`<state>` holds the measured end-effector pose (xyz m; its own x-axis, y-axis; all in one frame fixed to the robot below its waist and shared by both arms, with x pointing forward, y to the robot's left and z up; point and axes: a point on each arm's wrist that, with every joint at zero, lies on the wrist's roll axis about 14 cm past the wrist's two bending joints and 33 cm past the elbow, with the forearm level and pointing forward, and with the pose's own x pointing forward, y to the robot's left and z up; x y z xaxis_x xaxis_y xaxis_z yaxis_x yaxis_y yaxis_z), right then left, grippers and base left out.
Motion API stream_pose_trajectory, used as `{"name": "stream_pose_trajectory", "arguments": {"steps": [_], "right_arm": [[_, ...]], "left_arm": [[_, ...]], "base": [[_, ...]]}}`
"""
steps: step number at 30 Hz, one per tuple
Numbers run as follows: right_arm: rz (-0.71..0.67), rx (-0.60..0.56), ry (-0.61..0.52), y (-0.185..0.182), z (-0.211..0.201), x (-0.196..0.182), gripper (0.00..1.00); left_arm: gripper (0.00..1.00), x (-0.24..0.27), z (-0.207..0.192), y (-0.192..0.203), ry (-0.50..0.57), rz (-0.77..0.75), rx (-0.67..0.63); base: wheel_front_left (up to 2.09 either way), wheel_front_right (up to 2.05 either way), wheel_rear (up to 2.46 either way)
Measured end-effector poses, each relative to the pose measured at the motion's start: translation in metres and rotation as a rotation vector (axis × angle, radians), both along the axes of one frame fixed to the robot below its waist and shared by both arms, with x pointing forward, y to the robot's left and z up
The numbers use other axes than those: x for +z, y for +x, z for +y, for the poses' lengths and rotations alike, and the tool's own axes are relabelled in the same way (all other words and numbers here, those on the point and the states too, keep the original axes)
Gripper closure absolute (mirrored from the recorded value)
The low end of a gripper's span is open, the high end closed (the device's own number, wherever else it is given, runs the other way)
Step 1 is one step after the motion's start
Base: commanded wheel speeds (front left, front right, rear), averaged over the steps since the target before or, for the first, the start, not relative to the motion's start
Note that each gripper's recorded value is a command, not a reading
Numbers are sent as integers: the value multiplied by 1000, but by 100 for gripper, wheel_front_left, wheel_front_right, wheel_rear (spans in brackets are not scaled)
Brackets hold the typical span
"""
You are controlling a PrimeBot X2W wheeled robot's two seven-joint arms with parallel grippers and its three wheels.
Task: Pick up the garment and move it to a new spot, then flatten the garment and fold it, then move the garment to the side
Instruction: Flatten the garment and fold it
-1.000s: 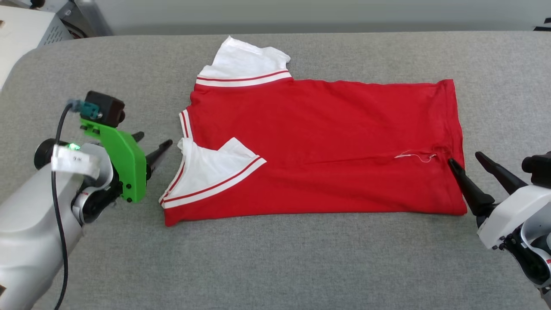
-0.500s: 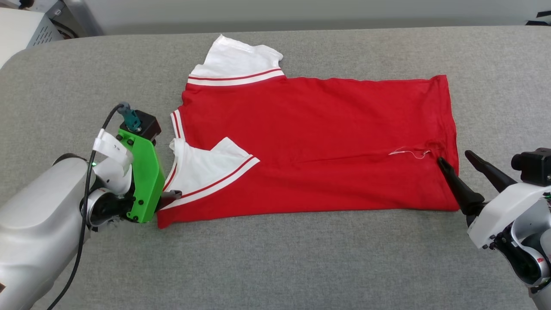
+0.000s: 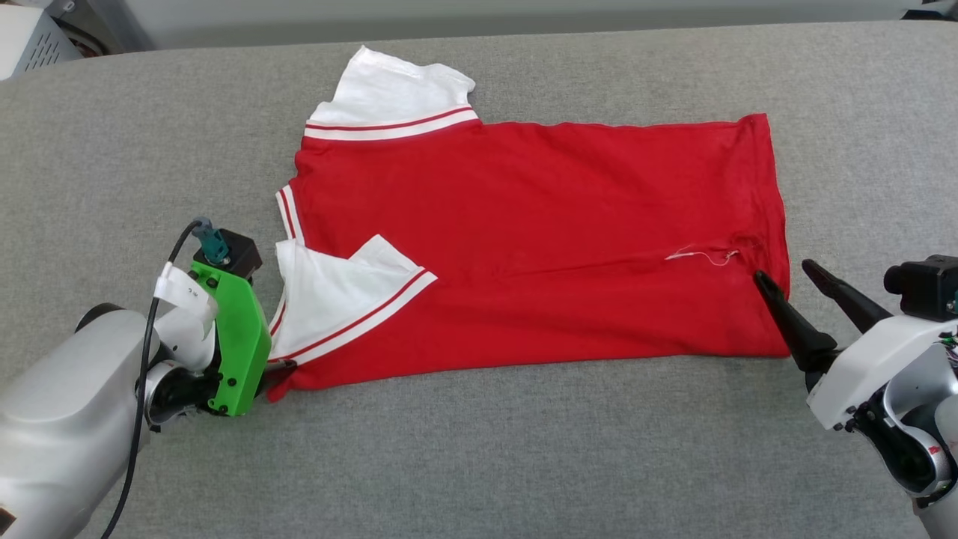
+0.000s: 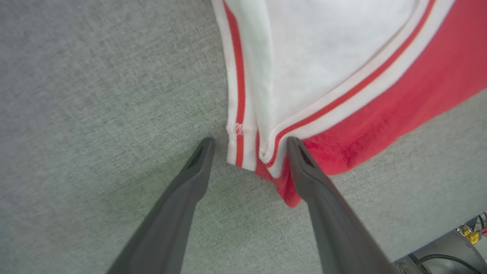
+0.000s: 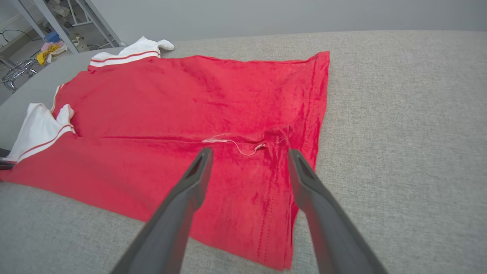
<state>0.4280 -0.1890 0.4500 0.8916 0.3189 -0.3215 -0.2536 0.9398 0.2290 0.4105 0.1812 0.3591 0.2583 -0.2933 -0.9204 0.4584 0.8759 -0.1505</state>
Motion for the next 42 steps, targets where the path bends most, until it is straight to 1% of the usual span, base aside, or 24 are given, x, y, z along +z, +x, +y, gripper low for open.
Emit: {"name": "stream_pose_trajectory", "arguments": {"steps": [1,2,6,11,14,16,22,24,26,32,37,40,42], "right_arm": [[-4,0,-2,1,-1,1,0],[-10,0,-5,1,-2,3,0],[-38,12,-31,7,-5,16,0],[-79,46,-134,19,-18,45,0],[-49,90,-228,24,-25,59,0],[14,122,-273,23,-28,59,0],[303,207,-361,4,-33,30,0],[401,222,-368,-3,-34,14,0],[459,230,-364,-7,-33,1,0],[552,241,-322,-6,-18,-37,0],[636,231,-344,-11,-18,-75,0],[671,212,-354,-13,-24,-91,0],[686,221,-355,-16,-21,-98,0]], "left_arm": [[58,1,0,1,-5,-8,3],[100,1,-1,1,-12,-20,5],[100,7,-10,4,-53,-67,10],[100,18,-15,6,-92,-144,10],[100,29,-21,8,-119,-202,-10],[100,34,-22,8,-131,-224,-18],[100,40,-24,5,-151,-257,-35],[100,40,-26,4,-155,-261,-44],[100,39,-26,4,-152,-264,-52],[100,32,-27,4,-150,-261,-65],[100,27,-26,8,-153,-260,-58],[100,24,-25,9,-158,-263,-50],[100,22,-24,10,-160,-264,-43]], "base": [[0,0,0],[0,0,0],[0,0,0],[0,0,0],[0,0,0],[0,0,0],[0,0,0],[0,0,0],[0,0,0],[0,0,0],[0,0,0],[0,0,0],[0,0,0]]}}
